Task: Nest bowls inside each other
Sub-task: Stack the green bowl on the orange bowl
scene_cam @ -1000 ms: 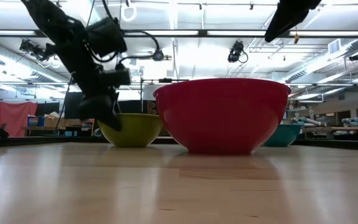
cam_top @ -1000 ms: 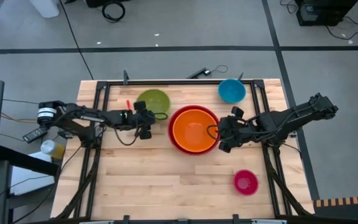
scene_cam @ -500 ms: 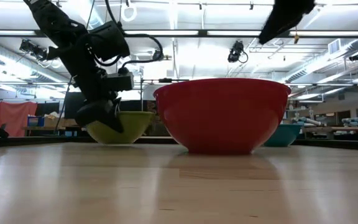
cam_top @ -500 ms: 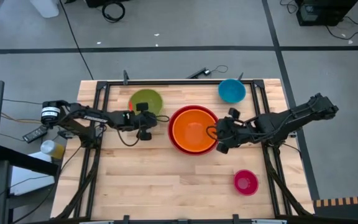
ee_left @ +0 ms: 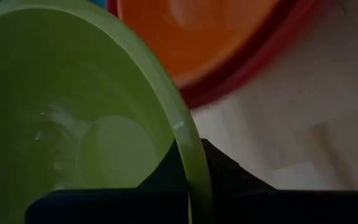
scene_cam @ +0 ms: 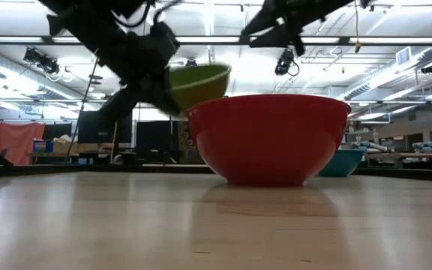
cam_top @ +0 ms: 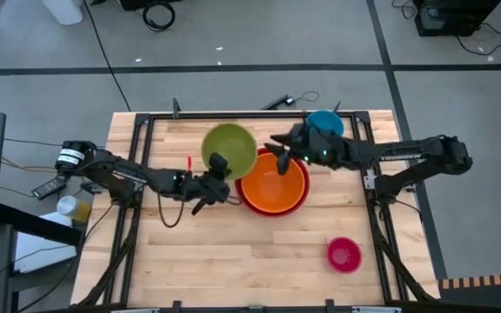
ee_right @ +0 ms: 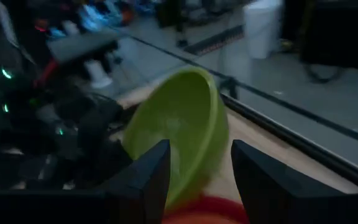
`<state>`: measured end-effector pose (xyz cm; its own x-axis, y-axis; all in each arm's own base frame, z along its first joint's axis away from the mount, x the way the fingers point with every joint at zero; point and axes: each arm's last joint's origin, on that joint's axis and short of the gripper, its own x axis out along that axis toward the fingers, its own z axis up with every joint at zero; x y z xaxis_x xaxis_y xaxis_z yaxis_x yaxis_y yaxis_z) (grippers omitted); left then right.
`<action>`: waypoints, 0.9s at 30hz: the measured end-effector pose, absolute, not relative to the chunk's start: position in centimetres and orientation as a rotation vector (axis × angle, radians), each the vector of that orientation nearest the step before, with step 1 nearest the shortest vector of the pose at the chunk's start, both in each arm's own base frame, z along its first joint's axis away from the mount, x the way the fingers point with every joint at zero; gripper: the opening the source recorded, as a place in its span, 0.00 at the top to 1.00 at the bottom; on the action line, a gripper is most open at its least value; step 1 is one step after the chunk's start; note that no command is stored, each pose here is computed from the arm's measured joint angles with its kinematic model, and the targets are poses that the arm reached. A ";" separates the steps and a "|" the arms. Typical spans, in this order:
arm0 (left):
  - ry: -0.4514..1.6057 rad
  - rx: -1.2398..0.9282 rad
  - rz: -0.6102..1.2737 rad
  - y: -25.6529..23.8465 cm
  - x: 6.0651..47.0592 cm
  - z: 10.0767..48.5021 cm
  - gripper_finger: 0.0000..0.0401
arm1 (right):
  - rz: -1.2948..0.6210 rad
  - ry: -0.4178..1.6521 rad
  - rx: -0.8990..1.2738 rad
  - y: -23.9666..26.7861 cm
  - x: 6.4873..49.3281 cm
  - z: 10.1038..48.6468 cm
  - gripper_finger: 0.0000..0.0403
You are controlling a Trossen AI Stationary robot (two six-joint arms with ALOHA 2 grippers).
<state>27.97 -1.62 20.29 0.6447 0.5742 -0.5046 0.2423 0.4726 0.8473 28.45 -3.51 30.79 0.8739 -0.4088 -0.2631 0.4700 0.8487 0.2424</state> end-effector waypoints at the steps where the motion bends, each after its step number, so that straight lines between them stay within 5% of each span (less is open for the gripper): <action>1: 0.881 1.153 0.249 -1.9 28.1 20.5 0.95 | -0.448 0.207 0.306 -4.1 28.6 30.6 0.55; 14: 0.873 1.280 0.322 -2.4 28.3 21.1 0.94 | -0.401 0.195 0.269 -7.2 31.6 28.4 0.39; 27: 0.881 1.208 0.344 -1.3 28.3 21.0 0.94 | -0.397 0.175 0.226 -6.9 30.7 29.6 0.39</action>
<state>28.25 -1.32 20.95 0.6337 0.6600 -0.4035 0.2115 0.3539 0.9110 30.67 -6.95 29.59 0.9079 -0.3615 -0.2123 0.4003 0.8980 0.1827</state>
